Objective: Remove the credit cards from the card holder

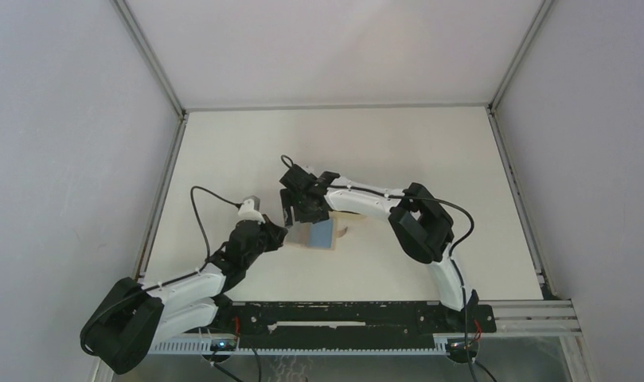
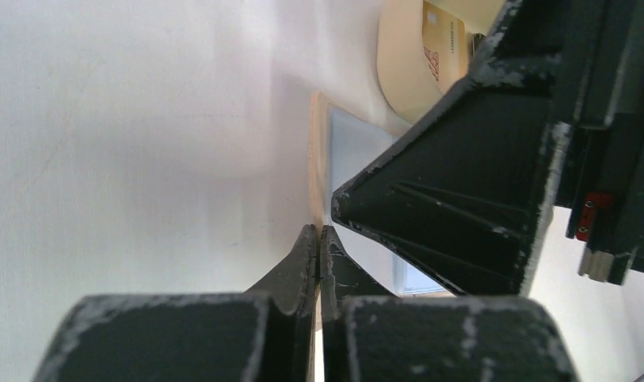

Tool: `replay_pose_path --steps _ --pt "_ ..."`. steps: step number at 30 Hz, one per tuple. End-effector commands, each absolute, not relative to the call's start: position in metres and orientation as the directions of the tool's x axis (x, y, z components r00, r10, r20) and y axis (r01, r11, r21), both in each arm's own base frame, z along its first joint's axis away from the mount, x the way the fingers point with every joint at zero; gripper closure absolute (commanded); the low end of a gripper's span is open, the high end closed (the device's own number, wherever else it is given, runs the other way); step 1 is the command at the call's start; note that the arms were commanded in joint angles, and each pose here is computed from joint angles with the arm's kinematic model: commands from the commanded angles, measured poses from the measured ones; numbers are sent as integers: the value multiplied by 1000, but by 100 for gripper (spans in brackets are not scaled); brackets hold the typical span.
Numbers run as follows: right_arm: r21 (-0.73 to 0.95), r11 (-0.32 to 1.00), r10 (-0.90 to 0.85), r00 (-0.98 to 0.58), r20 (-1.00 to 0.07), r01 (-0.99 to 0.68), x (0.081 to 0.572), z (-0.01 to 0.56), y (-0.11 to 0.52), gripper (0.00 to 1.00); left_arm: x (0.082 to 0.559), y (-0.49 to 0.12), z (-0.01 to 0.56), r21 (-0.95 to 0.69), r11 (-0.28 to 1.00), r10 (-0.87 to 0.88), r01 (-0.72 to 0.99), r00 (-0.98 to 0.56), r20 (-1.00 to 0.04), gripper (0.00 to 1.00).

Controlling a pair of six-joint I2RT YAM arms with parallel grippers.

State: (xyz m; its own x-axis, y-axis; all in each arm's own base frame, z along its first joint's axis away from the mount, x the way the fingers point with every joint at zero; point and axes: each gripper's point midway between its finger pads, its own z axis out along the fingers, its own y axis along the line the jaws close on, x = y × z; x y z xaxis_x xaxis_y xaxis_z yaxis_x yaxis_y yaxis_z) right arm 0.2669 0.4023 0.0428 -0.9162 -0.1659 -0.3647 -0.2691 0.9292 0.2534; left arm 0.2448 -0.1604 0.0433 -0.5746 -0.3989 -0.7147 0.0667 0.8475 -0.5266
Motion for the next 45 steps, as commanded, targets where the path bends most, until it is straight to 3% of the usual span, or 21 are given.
replay_pose_path --steps 1,11,27,33,39,45 --pt "234 941 -143 -916 -375 -242 276 45 408 16 247 -162 47 -538 840 -415 69 -559 -718 100" --pt "152 949 -203 -905 -375 -276 272 38 408 18 246 -158 43 -531 846 -415 56 -556 -720 100" --pt "-33 951 -299 -890 -344 -306 248 29 341 18 244 -153 36 -527 849 -422 36 -552 -719 100" --pt "-41 945 -317 -875 -365 -325 248 43 334 15 243 -153 34 -529 848 -424 33 -556 -715 100" --pt "-120 942 -335 -854 -398 -314 252 62 312 6 243 -153 34 -530 848 -425 33 -556 -714 100" --pt "-204 944 -326 -840 -434 -260 258 82 281 6 242 -154 31 -531 847 -425 30 -562 -709 100"
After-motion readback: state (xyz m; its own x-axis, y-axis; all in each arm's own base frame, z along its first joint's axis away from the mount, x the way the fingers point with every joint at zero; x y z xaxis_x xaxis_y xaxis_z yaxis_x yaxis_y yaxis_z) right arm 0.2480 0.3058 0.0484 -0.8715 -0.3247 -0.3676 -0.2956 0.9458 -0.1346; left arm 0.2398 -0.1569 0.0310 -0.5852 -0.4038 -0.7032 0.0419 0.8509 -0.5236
